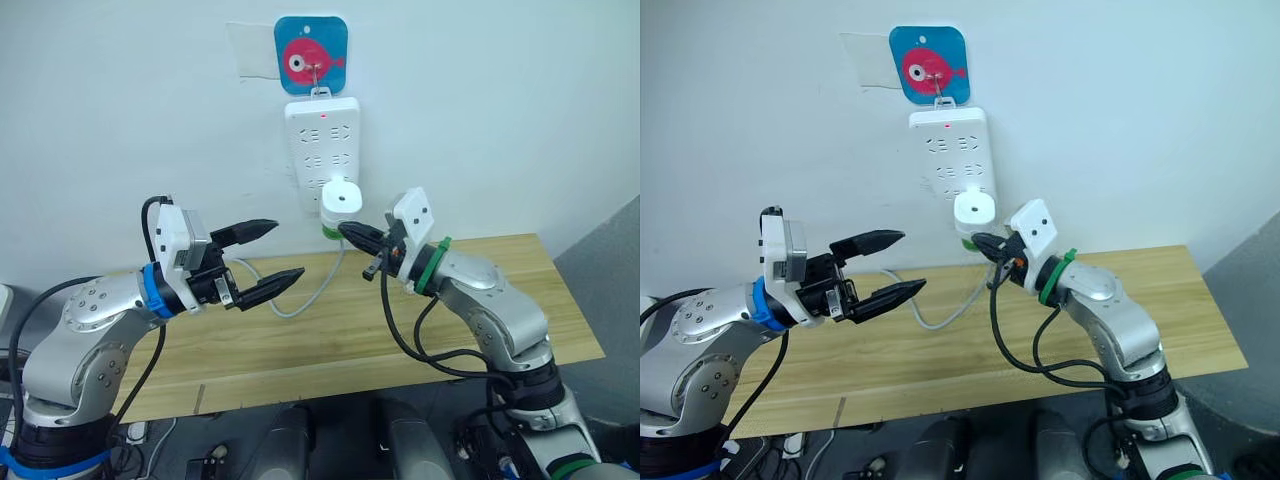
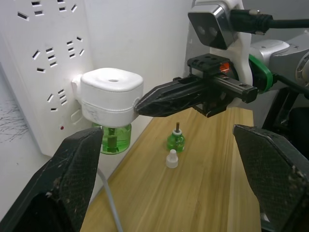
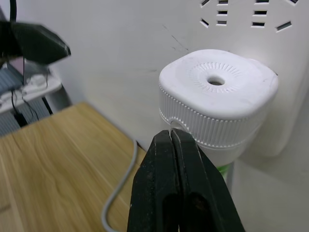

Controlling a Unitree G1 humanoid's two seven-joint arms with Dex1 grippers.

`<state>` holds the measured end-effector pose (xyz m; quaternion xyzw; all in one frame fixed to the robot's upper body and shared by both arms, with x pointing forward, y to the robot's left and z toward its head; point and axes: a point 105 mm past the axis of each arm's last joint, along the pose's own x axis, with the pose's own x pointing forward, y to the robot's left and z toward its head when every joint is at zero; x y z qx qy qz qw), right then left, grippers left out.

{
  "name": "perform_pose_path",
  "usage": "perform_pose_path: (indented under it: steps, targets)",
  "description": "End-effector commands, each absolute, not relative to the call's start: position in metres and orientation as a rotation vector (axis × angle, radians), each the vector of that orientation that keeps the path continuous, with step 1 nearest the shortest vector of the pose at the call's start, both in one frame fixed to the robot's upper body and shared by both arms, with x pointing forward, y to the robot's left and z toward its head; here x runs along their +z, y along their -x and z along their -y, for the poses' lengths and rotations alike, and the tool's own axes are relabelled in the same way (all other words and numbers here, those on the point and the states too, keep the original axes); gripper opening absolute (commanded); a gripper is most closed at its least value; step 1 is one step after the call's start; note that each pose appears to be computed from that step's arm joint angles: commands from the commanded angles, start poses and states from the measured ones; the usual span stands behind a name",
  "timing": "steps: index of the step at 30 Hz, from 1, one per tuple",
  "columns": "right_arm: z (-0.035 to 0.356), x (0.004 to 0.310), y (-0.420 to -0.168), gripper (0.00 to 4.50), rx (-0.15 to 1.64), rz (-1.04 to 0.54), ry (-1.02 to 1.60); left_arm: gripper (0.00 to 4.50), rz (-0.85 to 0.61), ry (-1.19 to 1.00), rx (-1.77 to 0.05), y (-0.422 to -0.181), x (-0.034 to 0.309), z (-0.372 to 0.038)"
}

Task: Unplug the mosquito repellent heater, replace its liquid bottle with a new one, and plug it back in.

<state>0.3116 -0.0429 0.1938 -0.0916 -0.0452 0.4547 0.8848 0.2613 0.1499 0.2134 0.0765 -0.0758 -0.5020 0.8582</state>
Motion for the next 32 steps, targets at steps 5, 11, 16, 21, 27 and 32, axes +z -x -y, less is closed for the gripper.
perform_pose_path:
  steps: [5, 11, 16, 21, 27, 32]
  targets:
    - [0.049, 0.208, -0.282, 0.04, 1.069, 0.158, 0.222, 4.5, 0.181, -0.197, -0.983, -0.264, 0.218, -0.159]
    - [0.082, 0.219, -0.284, 0.94, 1.011, 0.209, 0.296, 4.5, 0.111, -0.264, -0.821, -0.274, 0.209, -0.18]
    - [0.103, 0.222, -0.285, 2.67, 0.964, 0.219, 0.33, 4.5, 0.08, -0.316, -0.769, -0.276, 0.206, -0.19]
    - [0.108, 0.219, -0.277, 4.46, 0.966, 0.201, 0.33, 4.5, 0.062, -0.341, -0.752, -0.278, 0.204, -0.195]
    - [0.104, 0.215, -0.272, 4.46, 0.966, 0.159, 0.289, 4.5, 0.062, -0.34, -0.752, -0.281, 0.205, -0.194]
    - [0.105, 0.217, -0.275, 4.46, 0.938, 0.163, 0.295, 4.5, 0.056, -0.311, -0.78, -0.28, 0.205, -0.191]
